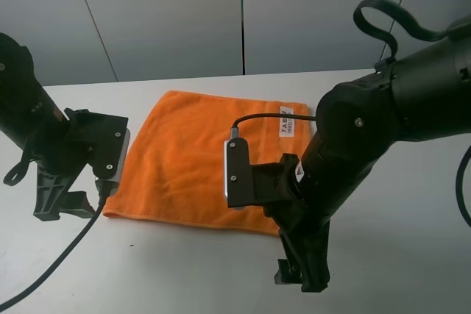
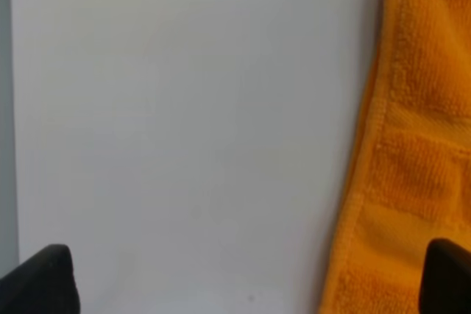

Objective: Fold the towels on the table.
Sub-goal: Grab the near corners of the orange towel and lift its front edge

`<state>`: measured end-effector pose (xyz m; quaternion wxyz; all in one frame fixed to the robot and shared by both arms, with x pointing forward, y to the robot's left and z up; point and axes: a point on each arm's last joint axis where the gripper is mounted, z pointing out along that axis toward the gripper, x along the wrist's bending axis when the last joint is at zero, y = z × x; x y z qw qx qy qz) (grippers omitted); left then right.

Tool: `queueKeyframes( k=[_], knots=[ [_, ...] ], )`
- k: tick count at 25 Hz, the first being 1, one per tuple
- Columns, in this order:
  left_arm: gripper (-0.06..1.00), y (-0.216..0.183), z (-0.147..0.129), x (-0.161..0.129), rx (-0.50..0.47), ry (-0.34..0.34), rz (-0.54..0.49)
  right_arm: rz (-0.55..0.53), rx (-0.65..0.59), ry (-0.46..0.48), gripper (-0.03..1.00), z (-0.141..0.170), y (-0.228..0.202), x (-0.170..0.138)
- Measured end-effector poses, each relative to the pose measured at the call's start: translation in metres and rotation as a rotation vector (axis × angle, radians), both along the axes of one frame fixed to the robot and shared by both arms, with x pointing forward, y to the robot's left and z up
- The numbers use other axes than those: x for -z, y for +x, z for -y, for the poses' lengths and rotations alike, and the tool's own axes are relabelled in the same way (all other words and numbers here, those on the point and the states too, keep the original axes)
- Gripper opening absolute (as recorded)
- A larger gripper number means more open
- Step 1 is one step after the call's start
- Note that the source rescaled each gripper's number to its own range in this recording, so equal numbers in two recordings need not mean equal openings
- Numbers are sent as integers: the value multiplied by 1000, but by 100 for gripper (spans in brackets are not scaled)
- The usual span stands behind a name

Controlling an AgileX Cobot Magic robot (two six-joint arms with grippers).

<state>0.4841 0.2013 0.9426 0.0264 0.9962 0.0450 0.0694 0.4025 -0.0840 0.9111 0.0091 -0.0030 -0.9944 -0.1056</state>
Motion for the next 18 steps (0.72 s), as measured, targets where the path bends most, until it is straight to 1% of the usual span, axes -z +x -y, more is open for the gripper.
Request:
queueKeyframes(
  k=[2, 6, 11, 13, 18],
  knots=[
    [100, 2, 0, 0, 10, -3, 21, -6, 9, -5, 100, -4, 3, 4],
    [100, 3, 1, 3, 26, -1, 23, -2, 7, -8, 100, -10, 9, 6],
    [100, -3, -2, 27, 39, 13, -4, 15, 6, 8, 100, -16, 15, 4],
    [100, -6, -2, 37, 51, 7, -4, 19, 4, 5, 100, -16, 15, 4],
    [100, -6, -1, 42, 60, -4, 4, 37, -24, -33, 100, -14, 17, 9]
  ],
)
